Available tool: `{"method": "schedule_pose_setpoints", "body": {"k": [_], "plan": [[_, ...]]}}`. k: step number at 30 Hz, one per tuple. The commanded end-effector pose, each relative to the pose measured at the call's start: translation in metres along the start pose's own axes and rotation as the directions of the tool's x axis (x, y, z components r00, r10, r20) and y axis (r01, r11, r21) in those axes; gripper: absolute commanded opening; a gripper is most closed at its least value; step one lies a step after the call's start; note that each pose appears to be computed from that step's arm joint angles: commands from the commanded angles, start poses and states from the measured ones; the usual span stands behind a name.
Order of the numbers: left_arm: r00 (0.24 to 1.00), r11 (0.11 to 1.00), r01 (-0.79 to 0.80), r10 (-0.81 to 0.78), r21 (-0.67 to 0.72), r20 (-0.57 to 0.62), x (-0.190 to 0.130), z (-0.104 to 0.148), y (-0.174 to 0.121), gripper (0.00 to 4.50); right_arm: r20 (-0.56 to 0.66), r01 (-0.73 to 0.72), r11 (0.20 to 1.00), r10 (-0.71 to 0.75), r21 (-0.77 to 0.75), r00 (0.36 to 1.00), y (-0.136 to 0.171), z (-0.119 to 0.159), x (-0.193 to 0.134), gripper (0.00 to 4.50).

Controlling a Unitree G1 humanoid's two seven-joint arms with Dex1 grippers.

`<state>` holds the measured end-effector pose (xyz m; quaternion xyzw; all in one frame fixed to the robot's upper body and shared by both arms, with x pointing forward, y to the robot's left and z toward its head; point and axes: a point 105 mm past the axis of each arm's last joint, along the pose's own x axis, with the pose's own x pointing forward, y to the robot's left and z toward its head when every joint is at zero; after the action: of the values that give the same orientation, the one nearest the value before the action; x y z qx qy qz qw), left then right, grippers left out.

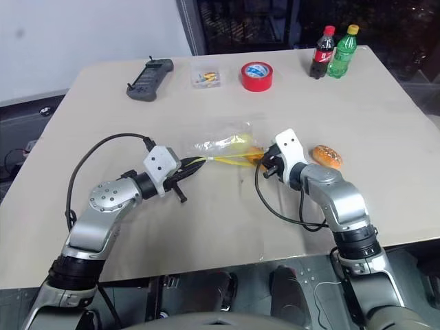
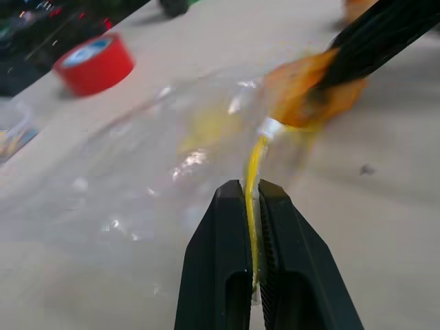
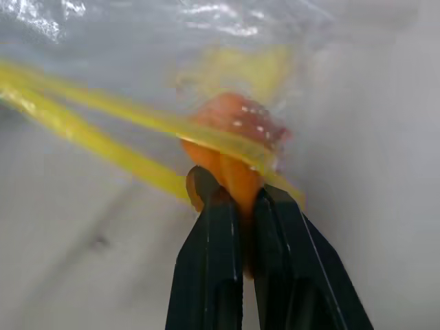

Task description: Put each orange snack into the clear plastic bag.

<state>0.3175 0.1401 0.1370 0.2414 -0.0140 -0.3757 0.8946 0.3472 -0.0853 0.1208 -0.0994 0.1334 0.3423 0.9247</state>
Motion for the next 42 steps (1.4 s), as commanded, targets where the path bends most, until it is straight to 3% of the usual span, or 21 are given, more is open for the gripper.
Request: {"method": "schedule_pose_setpoints", "body": {"k": [1,5,6,7,13,18,21,24,25,31,37,42], "plan": [[0.999,0.998,-0.05,0.051,0.031,-0.011,-0.002,0.003,0.01,0.0,0.048,-0.038,0.995,0.043,-0.094,0.998,0.005,0.009,-0.002,0.05],[0.998,0.998,-0.053,0.053,0.024,-0.014,0.0,0.003,0.006,0.0,0.064,-0.061,0.99,0.069,-0.125,0.996,0.012,0.012,-0.003,1.37],[0.999,0.998,-0.052,0.052,0.022,-0.014,0.001,0.003,0.005,0.0,0.069,-0.059,0.989,0.069,-0.134,0.995,0.013,0.013,-0.003,2.05],[0.999,0.998,-0.052,0.053,0.02,-0.014,0.001,0.004,0.004,0.0,0.072,-0.054,0.988,0.065,-0.144,0.995,0.014,0.014,-0.004,2.43],[0.997,0.997,-0.075,0.075,0.012,-0.021,0.003,0.005,0.008,0.0,0.092,-0.054,0.985,0.07,-0.166,0.993,0.017,0.021,-0.012,2.43],[0.997,0.997,-0.078,0.078,0.008,-0.015,0.005,0.009,0.008,0.0,0.056,-0.056,0.983,0.066,-0.175,0.996,0.02,0.012,-0.009,2.43],[0.997,0.997,-0.079,0.08,0.007,-0.012,0.005,0.01,0.008,0.0,0.051,-0.055,0.984,0.064,-0.168,0.997,0.021,0.011,-0.009,1.69],[0.997,0.997,-0.078,0.078,0.007,-0.01,0.006,0.012,0.007,0.0,0.05,-0.061,0.984,0.07,-0.165,0.996,0.022,0.012,-0.009,0.23],[0.997,0.997,-0.076,0.076,0.007,-0.01,0.006,0.012,0.006,0.0,0.05,-0.063,0.985,0.072,-0.162,0.996,0.023,0.012,-0.009,0.04],[0.997,0.997,-0.071,0.071,0.007,-0.008,0.006,0.015,0.004,0.0,0.067,-0.074,0.993,0.081,-0.094,0.994,0.028,0.015,-0.008,0.04],[0.998,0.999,-0.033,0.033,-0.003,0.046,0.008,0.027,-0.003,0.0,0.139,-0.128,0.98,0.107,0.152,0.985,0.038,0.024,-0.004,0.04],[0.996,0.999,0.045,-0.044,-0.014,0.083,0.006,0.033,-0.018,0.0,0.179,-0.094,0.953,0.043,0.289,0.983,0.036,0.035,0.008,0.04]]}}
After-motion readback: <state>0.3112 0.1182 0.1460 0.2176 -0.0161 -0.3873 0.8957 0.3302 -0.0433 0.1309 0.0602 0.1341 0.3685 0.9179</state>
